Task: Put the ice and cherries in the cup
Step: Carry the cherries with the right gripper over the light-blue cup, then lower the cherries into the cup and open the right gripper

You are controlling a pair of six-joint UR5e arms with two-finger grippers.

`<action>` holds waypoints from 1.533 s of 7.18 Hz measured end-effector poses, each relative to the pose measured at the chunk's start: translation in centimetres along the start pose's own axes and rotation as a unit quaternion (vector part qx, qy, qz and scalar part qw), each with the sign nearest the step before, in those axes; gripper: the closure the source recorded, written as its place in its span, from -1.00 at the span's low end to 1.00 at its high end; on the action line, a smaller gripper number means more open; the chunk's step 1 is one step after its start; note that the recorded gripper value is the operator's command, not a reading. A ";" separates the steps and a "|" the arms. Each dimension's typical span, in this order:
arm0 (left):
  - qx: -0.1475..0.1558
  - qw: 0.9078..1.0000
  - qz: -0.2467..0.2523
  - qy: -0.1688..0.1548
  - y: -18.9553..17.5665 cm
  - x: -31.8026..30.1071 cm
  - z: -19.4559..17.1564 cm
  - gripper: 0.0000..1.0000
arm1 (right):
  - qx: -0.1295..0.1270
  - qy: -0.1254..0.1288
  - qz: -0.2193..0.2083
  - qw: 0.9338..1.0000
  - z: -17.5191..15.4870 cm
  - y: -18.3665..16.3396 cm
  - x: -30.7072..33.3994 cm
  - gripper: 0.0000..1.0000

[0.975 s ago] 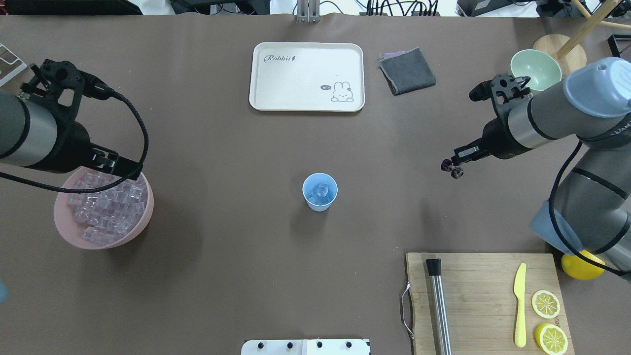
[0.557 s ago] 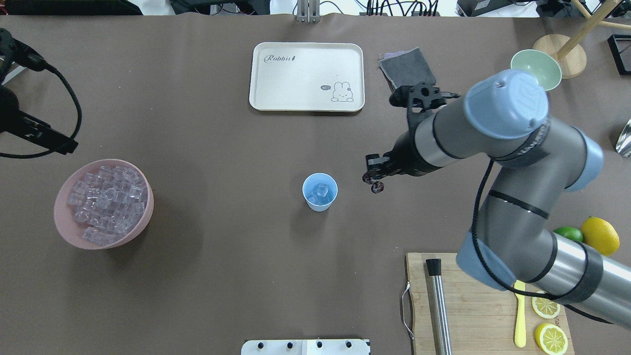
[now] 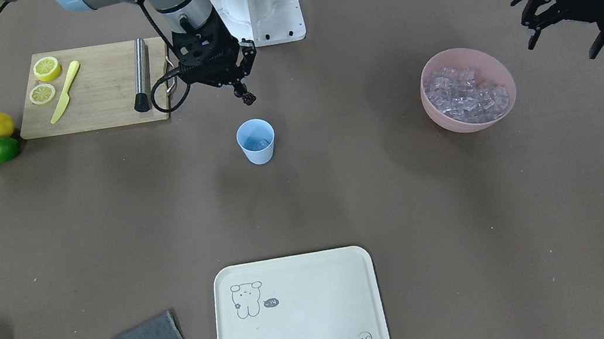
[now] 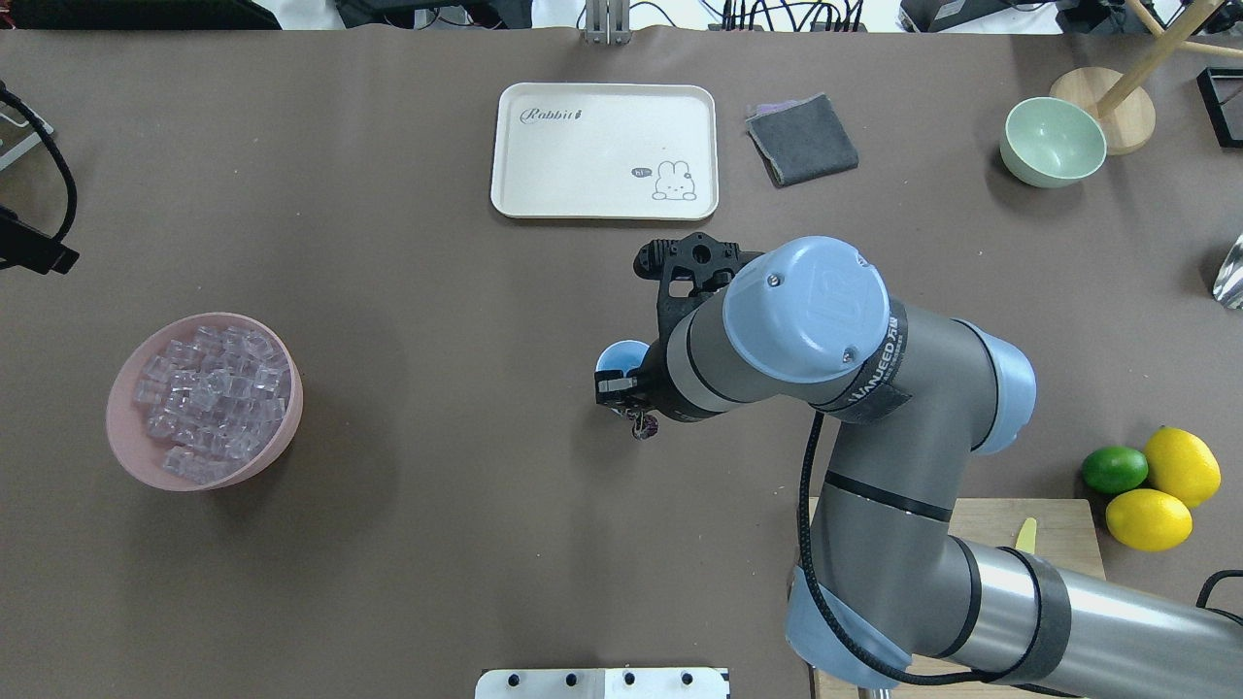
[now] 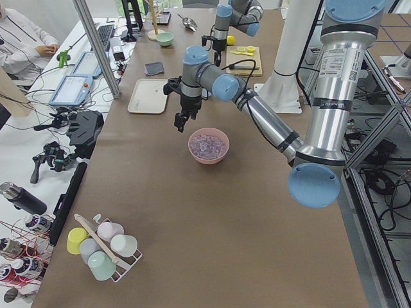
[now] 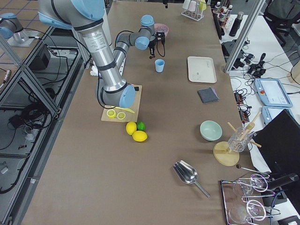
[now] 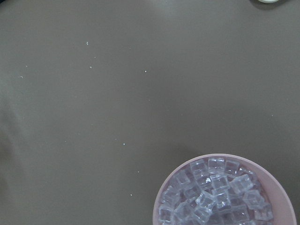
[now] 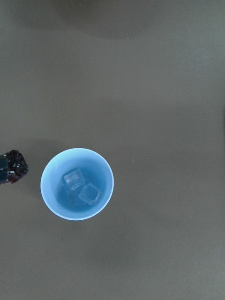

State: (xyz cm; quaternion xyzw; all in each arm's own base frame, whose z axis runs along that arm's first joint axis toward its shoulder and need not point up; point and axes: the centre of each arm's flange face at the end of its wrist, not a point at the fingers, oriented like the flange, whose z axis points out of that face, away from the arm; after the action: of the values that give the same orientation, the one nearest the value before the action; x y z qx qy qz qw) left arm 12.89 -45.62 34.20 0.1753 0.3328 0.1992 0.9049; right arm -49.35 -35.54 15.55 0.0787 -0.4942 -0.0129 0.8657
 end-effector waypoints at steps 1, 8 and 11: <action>0.007 1.000 0.000 0.000 1.2 -0.2 -0.4 -0.94 | -0.002 0.002 -0.003 1.000 0.4 0.2 -0.2 1.00; 0.030 1.000 -0.003 0.000 3.8 0.0 -2.8 -0.94 | 0.027 0.038 -0.010 0.999 3.6 -4.2 -0.7 -0.66; 0.025 1.000 -0.006 -0.001 3.6 -0.3 -2.2 -0.94 | 0.024 0.043 -0.010 0.999 4.1 -4.2 -0.6 -0.98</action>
State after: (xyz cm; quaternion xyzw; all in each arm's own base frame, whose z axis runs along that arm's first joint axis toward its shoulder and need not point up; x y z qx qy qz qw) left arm 10.28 -42.26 34.41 0.1960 0.3378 0.1853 0.9018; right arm -52.92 -40.15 16.45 0.1050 -0.4560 -0.0062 0.8837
